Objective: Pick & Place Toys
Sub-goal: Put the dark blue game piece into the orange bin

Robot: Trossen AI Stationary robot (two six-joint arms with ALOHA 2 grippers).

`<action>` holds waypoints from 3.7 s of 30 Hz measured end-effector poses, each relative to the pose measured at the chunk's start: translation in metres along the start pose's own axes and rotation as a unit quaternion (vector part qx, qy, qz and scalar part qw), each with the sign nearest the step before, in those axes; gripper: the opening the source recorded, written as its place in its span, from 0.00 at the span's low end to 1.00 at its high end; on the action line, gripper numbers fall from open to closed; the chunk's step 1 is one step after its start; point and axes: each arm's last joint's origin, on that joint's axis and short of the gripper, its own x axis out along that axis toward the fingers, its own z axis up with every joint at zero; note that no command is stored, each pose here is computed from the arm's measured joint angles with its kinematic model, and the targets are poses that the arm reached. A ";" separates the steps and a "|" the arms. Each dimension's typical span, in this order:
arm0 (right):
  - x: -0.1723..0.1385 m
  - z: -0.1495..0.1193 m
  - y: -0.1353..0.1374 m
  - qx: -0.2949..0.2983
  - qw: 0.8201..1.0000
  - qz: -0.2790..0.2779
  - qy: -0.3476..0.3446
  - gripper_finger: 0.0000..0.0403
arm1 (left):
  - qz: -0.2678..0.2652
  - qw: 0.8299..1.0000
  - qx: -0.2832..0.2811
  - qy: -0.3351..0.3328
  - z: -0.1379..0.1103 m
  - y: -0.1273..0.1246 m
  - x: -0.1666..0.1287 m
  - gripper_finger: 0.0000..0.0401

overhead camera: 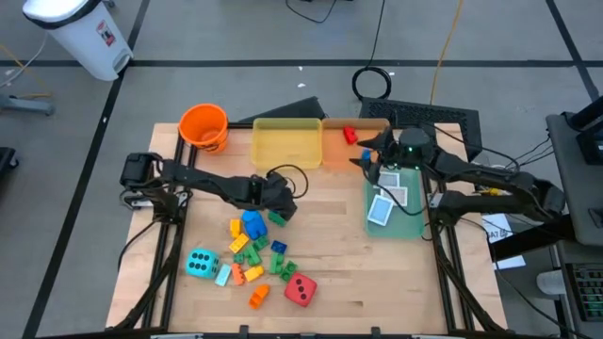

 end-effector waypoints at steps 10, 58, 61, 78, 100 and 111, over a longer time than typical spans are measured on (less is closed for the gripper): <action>0.003 -0.004 0.018 -0.027 0.999 0.005 0.020 0.63 | 0.010 0.993 -0.064 0.100 -0.022 -0.003 0.031 0.98; 0.033 -0.025 0.052 -0.071 0.988 0.139 0.016 0.57 | -0.262 0.927 0.161 -0.213 0.041 -0.046 -0.010 0.34; 0.043 -0.029 0.063 -0.077 0.982 0.171 0.007 0.59 | -0.266 0.928 0.159 -0.207 0.041 -0.045 -0.009 0.34; 0.062 -0.035 0.079 -0.028 0.942 0.334 -0.019 0.66 | -0.286 0.919 0.178 -0.205 0.039 -0.048 -0.012 0.34; 0.062 -0.031 0.080 -0.044 0.944 0.323 -0.046 0.43 | -0.312 0.905 0.179 -0.228 0.043 -0.051 -0.016 0.34; 0.062 -0.031 0.080 -0.042 0.945 0.322 -0.045 0.25 | -0.312 0.906 0.176 -0.227 0.043 -0.051 -0.016 0.45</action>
